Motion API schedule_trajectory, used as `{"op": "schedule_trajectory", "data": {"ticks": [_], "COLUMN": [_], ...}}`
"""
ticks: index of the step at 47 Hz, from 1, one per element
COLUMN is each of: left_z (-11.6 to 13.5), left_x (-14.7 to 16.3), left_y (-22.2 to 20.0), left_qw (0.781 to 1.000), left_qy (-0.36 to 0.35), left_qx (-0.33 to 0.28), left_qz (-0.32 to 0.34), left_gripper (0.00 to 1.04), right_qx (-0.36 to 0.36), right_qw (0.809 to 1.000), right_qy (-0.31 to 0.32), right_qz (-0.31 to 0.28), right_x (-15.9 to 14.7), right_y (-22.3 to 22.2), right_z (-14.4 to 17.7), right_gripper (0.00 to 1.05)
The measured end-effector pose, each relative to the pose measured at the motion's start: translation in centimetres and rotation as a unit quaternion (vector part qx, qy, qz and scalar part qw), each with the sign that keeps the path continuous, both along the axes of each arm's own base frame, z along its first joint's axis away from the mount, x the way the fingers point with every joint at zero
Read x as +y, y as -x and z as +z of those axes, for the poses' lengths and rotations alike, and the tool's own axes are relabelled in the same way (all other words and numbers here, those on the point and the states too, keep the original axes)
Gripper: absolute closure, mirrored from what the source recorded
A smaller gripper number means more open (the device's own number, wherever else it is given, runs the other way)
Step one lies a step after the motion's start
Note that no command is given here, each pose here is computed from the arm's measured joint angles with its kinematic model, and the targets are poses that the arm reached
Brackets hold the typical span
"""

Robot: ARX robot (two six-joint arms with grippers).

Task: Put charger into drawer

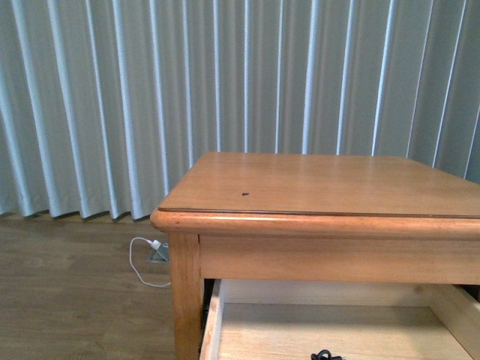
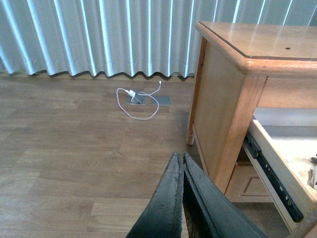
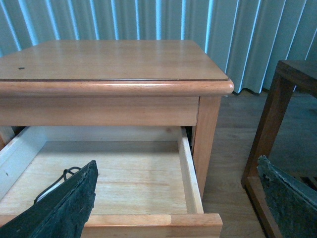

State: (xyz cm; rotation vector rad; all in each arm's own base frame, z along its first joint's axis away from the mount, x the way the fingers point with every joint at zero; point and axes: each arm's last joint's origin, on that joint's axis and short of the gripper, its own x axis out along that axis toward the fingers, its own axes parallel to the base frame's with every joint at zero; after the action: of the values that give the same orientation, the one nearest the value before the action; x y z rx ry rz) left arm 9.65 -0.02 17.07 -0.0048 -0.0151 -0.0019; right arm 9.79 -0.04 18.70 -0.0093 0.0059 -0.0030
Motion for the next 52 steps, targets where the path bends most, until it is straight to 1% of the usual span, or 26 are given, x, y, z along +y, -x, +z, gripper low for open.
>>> {"op": "schedule_trajectory", "data": {"ticks": [10,11,15,17,18,19,21,26,31,34,35,38,41,50,52], "left_z": [0.0,0.0,0.0,0.0,0.0,0.0,0.0,0.0,0.0,0.0,0.0,0.0,0.0,0.0,0.0], "left_x": [0.0,0.0,0.0,0.0,0.0,0.0,0.0,0.0,0.0,0.0,0.0,0.0,0.0,0.0,0.0], "left_y": [0.0,0.0,0.0,0.0,0.0,0.0,0.0,0.0,0.0,0.0,0.0,0.0,0.0,0.0,0.0], "left_qw": [1.000,1.000,1.000,1.000,1.000,1.000,1.000,1.000,1.000,1.000,1.000,1.000,1.000,1.000,1.000], "left_qy": [0.000,0.000,0.000,0.000,0.000,0.000,0.000,0.000,0.000,0.000,0.000,0.000,0.000,0.000,0.000], "left_qx": [0.000,0.000,0.000,0.000,0.000,0.000,0.000,0.000,0.000,0.000,0.000,0.000,0.000,0.000,0.000], "left_qz": [0.000,0.000,0.000,0.000,0.000,0.000,0.000,0.000,0.000,0.000,0.000,0.000,0.000,0.000,0.000], "left_gripper": [1.01,0.99,0.78,0.69,0.67,0.62,0.57,0.37,0.19,0.05,0.05,0.06,0.06,0.06,0.06], "right_qx": [0.000,0.000,0.000,0.000,0.000,0.000,0.003,0.024,0.059,0.121,0.138,0.222,0.275,0.369,0.379], "right_qw": [1.000,1.000,1.000,1.000,1.000,1.000,1.000,0.999,0.996,0.990,0.987,0.972,0.958,0.923,0.919], "right_qy": [0.000,0.000,0.000,0.000,0.000,0.000,0.004,0.036,0.048,0.050,0.047,0.029,0.011,-0.016,-0.019], "right_qz": [0.000,0.000,0.000,0.000,0.000,0.000,0.007,0.028,0.038,0.055,0.062,0.076,0.085,0.108,0.109], "right_x": [0.0,0.0,0.0,0.0,0.0,0.0,0.0,0.2,0.3,0.5,0.6,0.7,0.9,2.1,2.4], "right_y": [0.0,0.0,0.0,0.0,0.0,0.0,0.0,0.0,-0.1,-0.2,-0.3,-0.7,-1.1,-2.7,-2.9], "right_z": [0.0,0.0,0.0,0.0,0.0,0.0,0.0,-0.4,-0.5,-0.3,-0.4,-0.6,-1.0,-1.8,-1.9], "right_gripper": [0.09,0.09,0.09,0.09,0.09,0.09,0.09,0.09,0.09,0.09,0.09,0.09,0.09,0.09,0.09]}}
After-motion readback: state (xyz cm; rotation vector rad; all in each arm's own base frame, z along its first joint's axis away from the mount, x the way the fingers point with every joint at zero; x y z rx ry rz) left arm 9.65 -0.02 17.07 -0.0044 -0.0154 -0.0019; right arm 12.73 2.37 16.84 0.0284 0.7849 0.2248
